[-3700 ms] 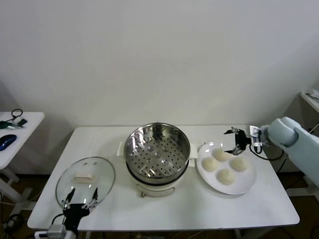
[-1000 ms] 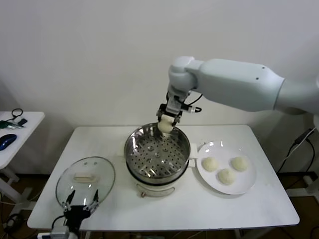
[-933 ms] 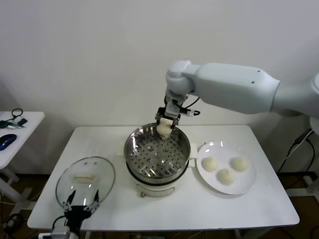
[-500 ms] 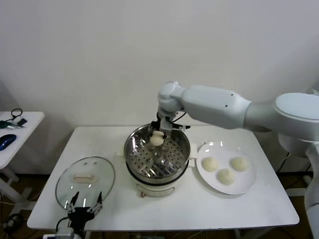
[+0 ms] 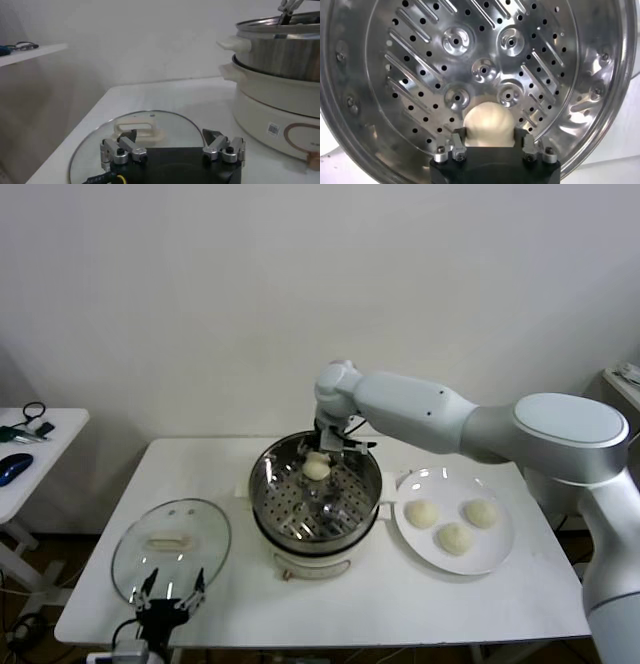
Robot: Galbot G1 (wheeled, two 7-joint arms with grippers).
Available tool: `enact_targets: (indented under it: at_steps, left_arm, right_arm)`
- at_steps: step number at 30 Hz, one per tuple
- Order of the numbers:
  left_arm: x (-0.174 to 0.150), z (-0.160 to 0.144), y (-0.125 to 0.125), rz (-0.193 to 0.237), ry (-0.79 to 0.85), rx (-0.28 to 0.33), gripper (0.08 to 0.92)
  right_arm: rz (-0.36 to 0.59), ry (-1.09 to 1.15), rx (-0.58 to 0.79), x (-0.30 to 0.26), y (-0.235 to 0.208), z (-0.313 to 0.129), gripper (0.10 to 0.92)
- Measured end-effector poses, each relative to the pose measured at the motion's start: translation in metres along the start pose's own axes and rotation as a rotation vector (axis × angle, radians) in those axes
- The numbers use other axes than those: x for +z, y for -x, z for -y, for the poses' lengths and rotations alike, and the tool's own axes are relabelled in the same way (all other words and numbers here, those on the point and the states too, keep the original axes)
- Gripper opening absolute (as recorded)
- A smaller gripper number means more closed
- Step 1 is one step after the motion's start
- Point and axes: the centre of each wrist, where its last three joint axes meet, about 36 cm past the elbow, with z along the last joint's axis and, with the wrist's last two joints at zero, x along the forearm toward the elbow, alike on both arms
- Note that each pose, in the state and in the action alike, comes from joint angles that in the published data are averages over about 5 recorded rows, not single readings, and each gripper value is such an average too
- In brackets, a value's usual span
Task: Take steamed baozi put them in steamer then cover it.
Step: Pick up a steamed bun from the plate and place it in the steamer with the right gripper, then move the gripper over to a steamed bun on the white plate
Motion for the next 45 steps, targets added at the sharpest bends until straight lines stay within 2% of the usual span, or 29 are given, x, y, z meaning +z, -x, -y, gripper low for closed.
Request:
enact_targets:
  at_steps: [5,9,13,18,23,29,36,45]
  left_arm:
    - [-0.002,0.001,0.0,0.0,0.0,0.003,0.823]
    - [-0.004,0.002,0.0,0.003,-0.001,0.007,0.823]
    - [-0.006,0.005,0.002,0.009,-0.004,0.013,0.823]
    - [-0.009,0.008,0.002,0.018,-0.008,0.021,0.823]
    - [-0.012,0.007,0.0,0.025,-0.011,0.02,0.823]
    - [-0.016,0.005,-0.001,0.033,-0.016,0.01,0.823]
    - [-0.015,0.003,-0.004,0.029,-0.017,-0.001,0.823]
    - [-0.012,0.002,-0.006,0.019,-0.016,-0.011,0.823]
  right_arm:
    - [0.002,0.075,0.002,0.011,-0.041,-0.005,0.821]
    - [0.006,0.242,-0.002,0.025,-0.09,-0.028,0.823]
    - [0.006,0.478,-0.012,0.041,-0.13,-0.077,0.823]
    - [0.012,0.771,-0.037,0.046,-0.146,-0.154,0.823]
    - [0.042,1.037,-0.032,0.032,-0.129,-0.22,0.823]
    - [0.07,1.252,-0.035,0.009,-0.083,-0.263,0.823]
    - [0.065,1.38,-0.073,-0.013,-0.024,-0.283,0.823]
    - [0.033,1.448,-0.121,-0.031,0.039,-0.287,0.823]
